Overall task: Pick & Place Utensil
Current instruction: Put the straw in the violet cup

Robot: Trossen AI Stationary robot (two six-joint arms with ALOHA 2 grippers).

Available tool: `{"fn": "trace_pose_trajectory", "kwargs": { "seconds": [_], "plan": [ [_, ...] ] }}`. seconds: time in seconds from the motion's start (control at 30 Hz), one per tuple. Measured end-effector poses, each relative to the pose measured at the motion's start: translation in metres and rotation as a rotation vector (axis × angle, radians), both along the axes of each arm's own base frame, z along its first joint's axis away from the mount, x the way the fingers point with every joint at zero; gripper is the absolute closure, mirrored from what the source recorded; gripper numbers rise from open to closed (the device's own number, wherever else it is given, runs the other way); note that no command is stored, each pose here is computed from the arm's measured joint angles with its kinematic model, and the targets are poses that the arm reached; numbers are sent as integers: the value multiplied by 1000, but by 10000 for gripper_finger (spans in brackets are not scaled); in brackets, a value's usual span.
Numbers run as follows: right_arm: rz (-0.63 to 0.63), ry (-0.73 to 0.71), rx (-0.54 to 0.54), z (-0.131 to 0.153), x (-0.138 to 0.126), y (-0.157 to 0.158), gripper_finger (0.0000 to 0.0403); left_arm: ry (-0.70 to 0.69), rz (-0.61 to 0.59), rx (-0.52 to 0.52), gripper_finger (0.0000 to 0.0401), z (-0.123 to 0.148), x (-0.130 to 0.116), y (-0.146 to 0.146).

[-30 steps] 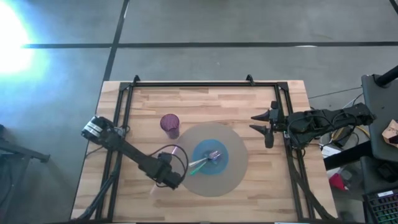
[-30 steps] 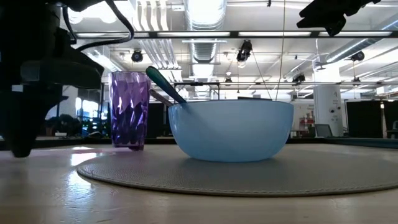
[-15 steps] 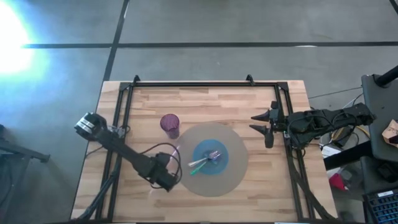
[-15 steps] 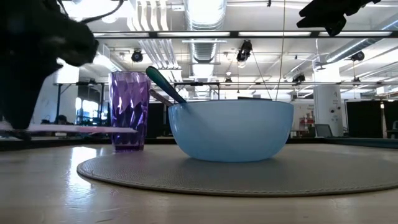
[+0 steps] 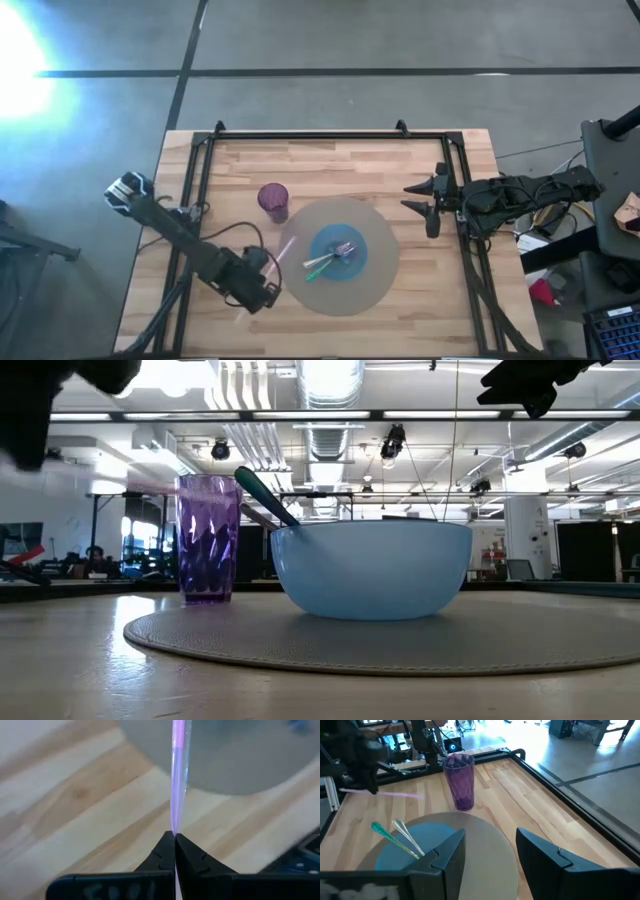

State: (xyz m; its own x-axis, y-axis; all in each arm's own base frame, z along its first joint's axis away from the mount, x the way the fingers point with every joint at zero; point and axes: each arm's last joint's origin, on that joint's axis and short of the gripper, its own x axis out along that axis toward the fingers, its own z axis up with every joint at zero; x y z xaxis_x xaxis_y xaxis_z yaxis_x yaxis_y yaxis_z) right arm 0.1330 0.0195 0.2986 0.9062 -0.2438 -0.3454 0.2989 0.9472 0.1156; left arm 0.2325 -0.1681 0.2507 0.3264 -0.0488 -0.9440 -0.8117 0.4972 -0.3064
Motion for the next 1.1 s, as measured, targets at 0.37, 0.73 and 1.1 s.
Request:
{"fn": "trace_pose_trajectory", "kwargs": {
  "seconds": [0.37, 0.73, 1.1],
  "plan": [
    [-1, -2, 2, 0, 0, 0, 234, -334, 5, 260, 401, 47, -13, 22],
    [-1, -3, 2, 0, 0, 0, 234, -531, 31, 625, 401, 74, -24, 44],
    [-2, -4, 2, 0, 0, 0, 234, -598, 157, 1134, 401, 92, -22, 60]
  ]
}}
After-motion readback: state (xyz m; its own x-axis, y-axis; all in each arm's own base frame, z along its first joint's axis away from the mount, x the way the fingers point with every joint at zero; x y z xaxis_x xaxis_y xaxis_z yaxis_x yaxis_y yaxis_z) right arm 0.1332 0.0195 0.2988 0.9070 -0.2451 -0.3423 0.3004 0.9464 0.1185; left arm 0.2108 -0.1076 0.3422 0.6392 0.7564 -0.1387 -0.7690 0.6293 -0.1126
